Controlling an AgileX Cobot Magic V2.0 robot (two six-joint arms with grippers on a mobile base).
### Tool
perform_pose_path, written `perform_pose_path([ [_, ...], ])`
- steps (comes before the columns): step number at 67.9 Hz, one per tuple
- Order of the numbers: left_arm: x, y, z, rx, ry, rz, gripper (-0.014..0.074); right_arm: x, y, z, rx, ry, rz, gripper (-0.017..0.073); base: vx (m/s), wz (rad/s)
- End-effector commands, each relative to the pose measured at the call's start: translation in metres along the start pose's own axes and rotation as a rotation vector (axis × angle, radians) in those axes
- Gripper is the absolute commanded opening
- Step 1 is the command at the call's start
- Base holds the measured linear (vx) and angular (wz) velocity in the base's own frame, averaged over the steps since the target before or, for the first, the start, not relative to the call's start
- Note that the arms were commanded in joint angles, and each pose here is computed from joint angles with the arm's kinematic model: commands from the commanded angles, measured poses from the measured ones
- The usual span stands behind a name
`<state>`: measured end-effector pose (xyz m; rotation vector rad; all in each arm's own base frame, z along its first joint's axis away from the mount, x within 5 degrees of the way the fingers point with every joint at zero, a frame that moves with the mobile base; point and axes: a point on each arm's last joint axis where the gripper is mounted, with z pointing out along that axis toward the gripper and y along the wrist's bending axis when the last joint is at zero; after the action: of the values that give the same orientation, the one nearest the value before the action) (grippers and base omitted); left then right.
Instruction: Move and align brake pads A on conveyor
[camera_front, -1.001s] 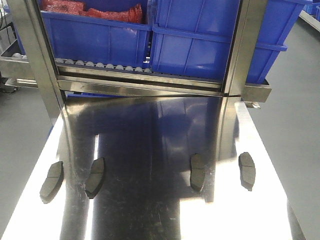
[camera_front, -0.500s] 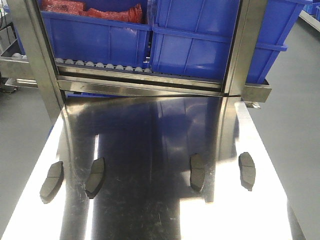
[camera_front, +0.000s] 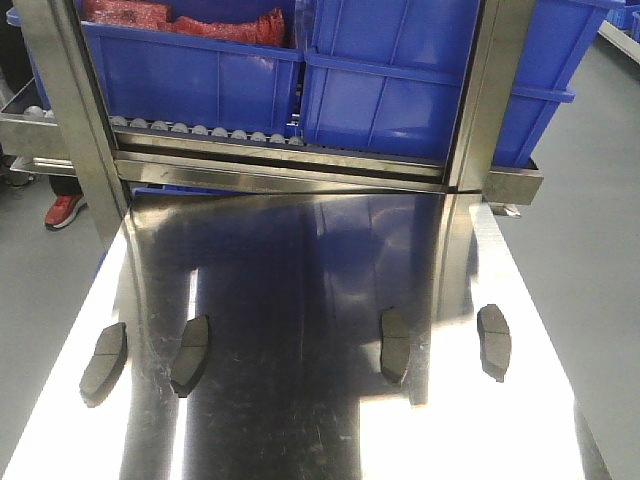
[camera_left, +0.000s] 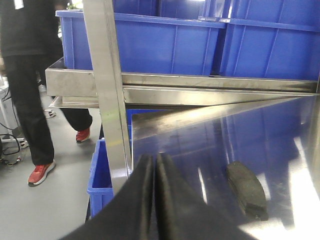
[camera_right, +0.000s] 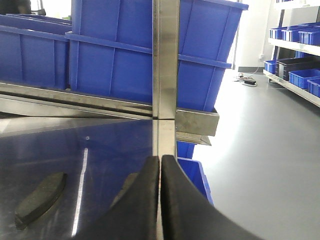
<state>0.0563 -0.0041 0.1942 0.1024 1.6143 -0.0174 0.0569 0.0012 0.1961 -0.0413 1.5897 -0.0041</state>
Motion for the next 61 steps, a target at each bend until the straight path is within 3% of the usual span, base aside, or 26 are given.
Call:
perform_pose_path([
  [1, -0.002, 0.0, 0.0, -0.001, -0.07, -0.02, -0.0006, -0.003, 0.0, -0.001, 0.004, -0.073, -0.015, -0.0012, 0.0, 0.0],
  [16, -0.008, 0.0, -0.001, -0.002, -0.137, -0.025, -0.0006, -0.003, 0.0, -0.001, 0.004, -0.073, -0.015, -0.0012, 0.0, 0.0],
  [26, -0.032, 0.001, -0.006, 0.005, -0.257, -0.109, -0.0006, -0.003, 0.0, -0.001, 0.004, -0.073, -0.015, -0.0012, 0.0, 0.0],
  [38, -0.075, 0.004, -0.016, 0.01, -0.347, -0.134, -0.0006, -0.003, 0.0, -0.001, 0.004, -0.073, -0.015, -0.0012, 0.0, 0.0],
  [47, -0.101, 0.005, -0.009, 0.006, -0.237, -0.131, -0.0006, -0.003, 0.0, -0.001, 0.004, -0.073, -0.015, -0.0012, 0.0, 0.0],
  [61, -0.117, 0.006, 0.022, -0.003, 0.113, -0.131, -0.0006, -0.003, 0.0, -0.001, 0.004, -0.073, -0.015, -0.0012, 0.0, 0.0],
])
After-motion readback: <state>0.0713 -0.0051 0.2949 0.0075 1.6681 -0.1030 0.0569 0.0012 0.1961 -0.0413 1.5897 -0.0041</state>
